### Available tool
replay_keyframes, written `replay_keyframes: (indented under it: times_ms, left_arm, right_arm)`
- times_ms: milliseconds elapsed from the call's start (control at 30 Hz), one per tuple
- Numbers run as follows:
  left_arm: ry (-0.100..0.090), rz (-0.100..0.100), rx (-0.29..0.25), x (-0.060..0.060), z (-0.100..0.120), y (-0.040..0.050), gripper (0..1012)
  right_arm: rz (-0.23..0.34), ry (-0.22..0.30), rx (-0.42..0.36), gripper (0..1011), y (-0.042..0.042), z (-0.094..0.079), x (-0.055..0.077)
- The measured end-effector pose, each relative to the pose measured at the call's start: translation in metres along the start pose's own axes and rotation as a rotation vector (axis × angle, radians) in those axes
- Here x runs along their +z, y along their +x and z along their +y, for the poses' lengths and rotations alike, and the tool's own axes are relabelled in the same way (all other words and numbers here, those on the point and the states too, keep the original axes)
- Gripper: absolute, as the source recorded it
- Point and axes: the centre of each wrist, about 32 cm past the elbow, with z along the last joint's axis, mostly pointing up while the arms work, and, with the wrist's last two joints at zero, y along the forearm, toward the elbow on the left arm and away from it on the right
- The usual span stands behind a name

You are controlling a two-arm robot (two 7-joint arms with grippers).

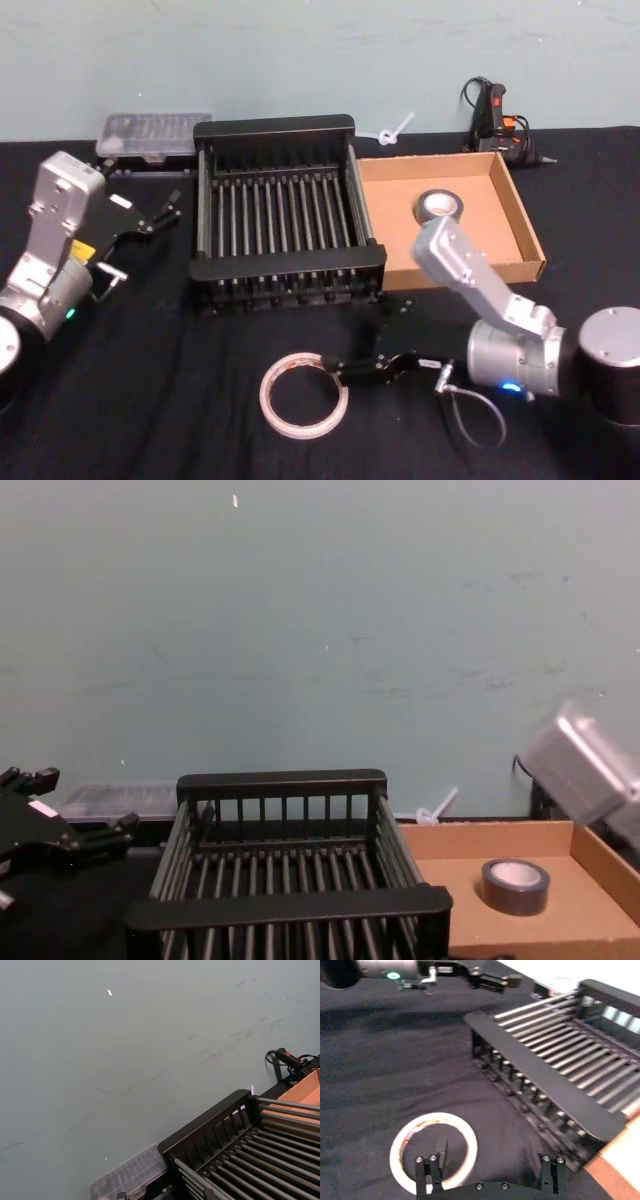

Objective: Pick up the white tape and place it into the black box , Pick up the silver tape and place it into the brown box.

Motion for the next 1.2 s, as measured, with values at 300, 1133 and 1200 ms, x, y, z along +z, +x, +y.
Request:
replay_keyframes:
  times_ms: [300, 1133, 1200]
  left_arm:
    - [0.000, 0.000, 0.000, 0.000, 0.000, 0.0000, 1001]
    - [0.000, 0.000, 0.000, 0.000, 0.000, 0.0000, 1001]
    - [0.000, 0.000, 0.000, 0.000, 0.000, 0.0000, 1001]
  right_arm:
    - [-0.019, -0.018, 0.066, 1002, -0.0031, 0.018, 0.002]
    - [0.002, -0.094, 0.103, 1002, -0.0080, 0.034, -0.007]
    - [0.000, -0.096, 0.098, 1002, -0.0083, 0.034, -0.007]
